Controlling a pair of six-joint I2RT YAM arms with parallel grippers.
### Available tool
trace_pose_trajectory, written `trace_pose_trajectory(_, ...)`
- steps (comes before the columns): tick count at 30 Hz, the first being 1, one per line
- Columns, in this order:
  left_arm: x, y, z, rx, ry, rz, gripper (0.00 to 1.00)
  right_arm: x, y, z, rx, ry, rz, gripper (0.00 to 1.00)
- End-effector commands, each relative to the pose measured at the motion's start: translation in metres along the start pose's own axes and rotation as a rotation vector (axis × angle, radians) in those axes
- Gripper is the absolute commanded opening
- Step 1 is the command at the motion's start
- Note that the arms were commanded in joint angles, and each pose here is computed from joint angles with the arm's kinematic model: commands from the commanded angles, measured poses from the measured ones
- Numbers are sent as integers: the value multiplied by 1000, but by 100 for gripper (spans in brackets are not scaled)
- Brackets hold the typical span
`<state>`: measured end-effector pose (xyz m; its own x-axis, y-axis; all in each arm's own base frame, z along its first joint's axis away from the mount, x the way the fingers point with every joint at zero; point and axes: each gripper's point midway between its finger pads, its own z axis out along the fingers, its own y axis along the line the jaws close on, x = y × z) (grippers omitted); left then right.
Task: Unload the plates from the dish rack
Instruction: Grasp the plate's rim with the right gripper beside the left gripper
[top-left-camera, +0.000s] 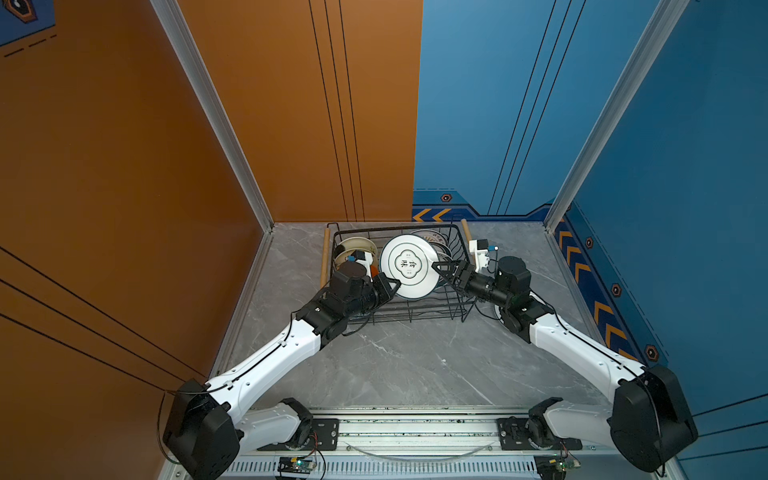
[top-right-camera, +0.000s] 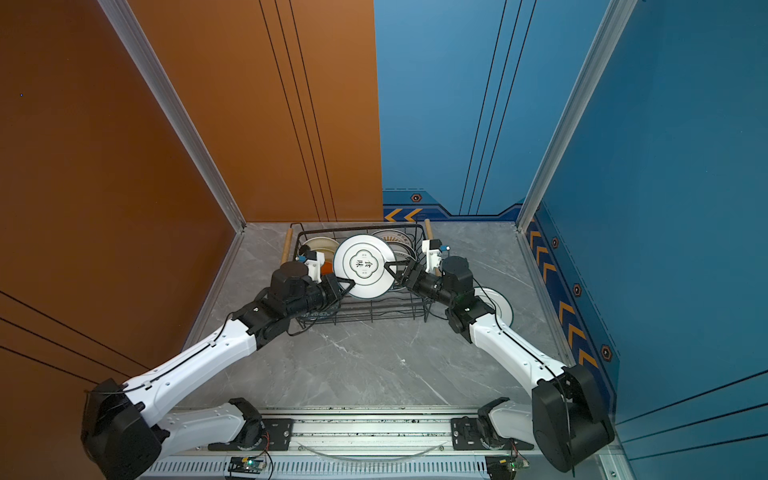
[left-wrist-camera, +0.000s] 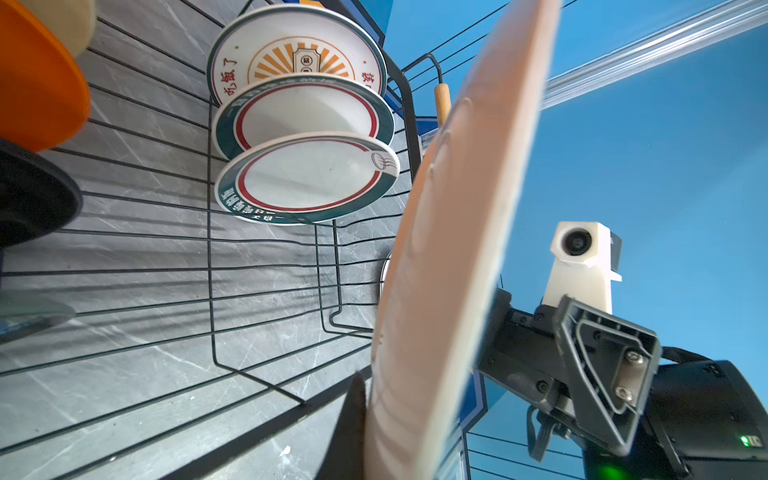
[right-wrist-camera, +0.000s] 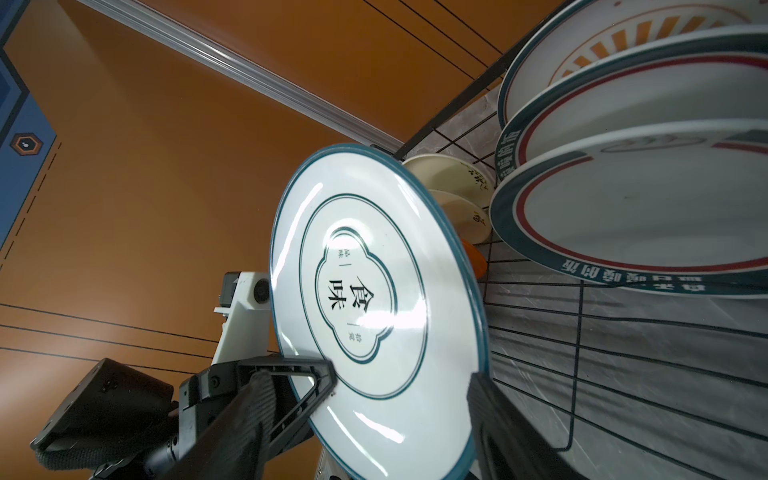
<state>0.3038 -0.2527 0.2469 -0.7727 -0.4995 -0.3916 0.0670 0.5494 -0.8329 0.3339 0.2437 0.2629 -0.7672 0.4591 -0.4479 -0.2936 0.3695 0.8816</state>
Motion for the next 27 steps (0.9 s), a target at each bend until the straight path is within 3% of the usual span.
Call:
trace_pose_trajectory(1,-8,-34,-13,132,-58,-2,2,0,6,-1,-42,-21,0,71)
trace_pose_trajectory(8,-5,-32,-21,141,-77,0,3,6,6,-11,-42,-8,-3,69)
trace_pose_trajectory(16,-12,-36,-35,123,-106,34,3,7,-6,-35,122,-18,-95,69)
trace_pose_trajectory(23,-5,-45,-26,166,-72,21,4,9,5,-11,-30,13,-18,66)
trace_pose_trajectory(27,-1,-49,-19,190,-54,12,4,8,12,1,-121,32,20,58)
